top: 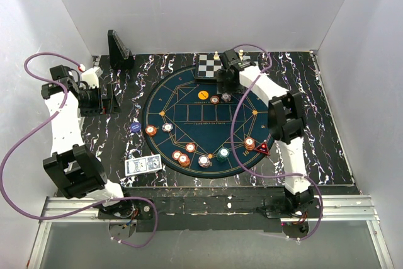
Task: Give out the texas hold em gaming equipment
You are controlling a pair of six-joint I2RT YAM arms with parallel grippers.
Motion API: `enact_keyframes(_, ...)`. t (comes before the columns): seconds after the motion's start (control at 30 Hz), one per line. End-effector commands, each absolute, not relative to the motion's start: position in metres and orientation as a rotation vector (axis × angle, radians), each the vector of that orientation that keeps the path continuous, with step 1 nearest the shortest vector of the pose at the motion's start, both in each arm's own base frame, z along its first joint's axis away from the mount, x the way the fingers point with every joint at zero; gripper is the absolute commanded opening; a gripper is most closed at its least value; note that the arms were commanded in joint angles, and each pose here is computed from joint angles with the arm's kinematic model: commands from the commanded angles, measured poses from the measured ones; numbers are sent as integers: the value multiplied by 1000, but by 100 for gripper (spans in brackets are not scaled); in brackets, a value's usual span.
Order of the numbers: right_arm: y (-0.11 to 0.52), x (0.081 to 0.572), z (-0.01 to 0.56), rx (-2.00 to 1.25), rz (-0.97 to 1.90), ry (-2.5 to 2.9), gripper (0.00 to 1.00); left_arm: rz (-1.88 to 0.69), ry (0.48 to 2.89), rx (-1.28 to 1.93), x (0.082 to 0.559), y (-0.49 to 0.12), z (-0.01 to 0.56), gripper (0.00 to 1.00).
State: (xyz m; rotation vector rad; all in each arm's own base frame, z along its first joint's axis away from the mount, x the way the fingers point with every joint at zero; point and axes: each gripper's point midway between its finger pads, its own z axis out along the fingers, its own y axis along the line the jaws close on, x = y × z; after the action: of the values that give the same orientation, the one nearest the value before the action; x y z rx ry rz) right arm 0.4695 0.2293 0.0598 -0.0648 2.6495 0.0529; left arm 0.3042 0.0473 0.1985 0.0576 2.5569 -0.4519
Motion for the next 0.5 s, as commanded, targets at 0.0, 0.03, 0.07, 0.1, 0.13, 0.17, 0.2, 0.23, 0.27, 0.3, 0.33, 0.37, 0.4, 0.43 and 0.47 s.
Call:
enact_keyframes(0.0, 243, 447, 146, -98, 137, 2480, 87, -413, 2461, 98, 301, 43, 232, 100)
enact_keyframes(0.03, 246, 437, 158, -106, 151, 2463, 87, -411, 2455, 97, 301, 43, 234, 100)
enact_keyframes(0.07, 252, 424, 166, -129, 169, 2455, 87, -416, 2453, 96, 300, 42, 236, 100)
enact_keyframes(0.1, 262, 408, 171, -168, 184, 2449, 87, -417, 2450, 96, 300, 41, 237, 100)
enact_keyframes(0.13, 273, 391, 178, -212, 208, 2441, 87, -418, 2447, 96, 299, 41, 238, 100)
enact_keyframes(0.17, 284, 373, 180, -263, 231, 2439, 87, -417, 2443, 101, 298, 40, 240, 100)
enact_keyframes(0.2, 292, 354, 175, -314, 245, 2455, 87, -418, 2439, 100, 297, 39, 241, 100)
enact_keyframes(0.23, 304, 334, 176, -372, 266, 2455, 88, -418, 2438, 100, 296, 38, 241, 100)
enact_keyframes(0.27, 313, 313, 172, -427, 271, 2473, 88, -412, 2433, 100, 295, 38, 243, 100)
enact_keyframes(0.3, 320, 295, 168, -462, 281, 2494, 89, -414, 2434, 102, 293, 37, 243, 100)
enact_keyframes(0.33, 327, 274, 161, -508, 292, 2519, 89, -413, 2429, 104, 291, 36, 244, 100)
enact_keyframes(0.37, 332, 257, 154, -552, 292, 2540, 89, -410, 2429, 104, 290, 36, 244, 100)
enact_keyframes(0.4, 339, 241, 148, -598, 294, 2549, 90, -406, 2424, 106, 289, 35, 245, 100)
enact_keyframes(0.43, 345, 226, 142, -640, 290, 2559, 90, -409, 2424, 106, 287, 35, 245, 100)
enact_keyframes(0.47, 348, 215, 136, -666, 283, 2575, 90, -405, 2419, 110, 287, 34, 247, 100)
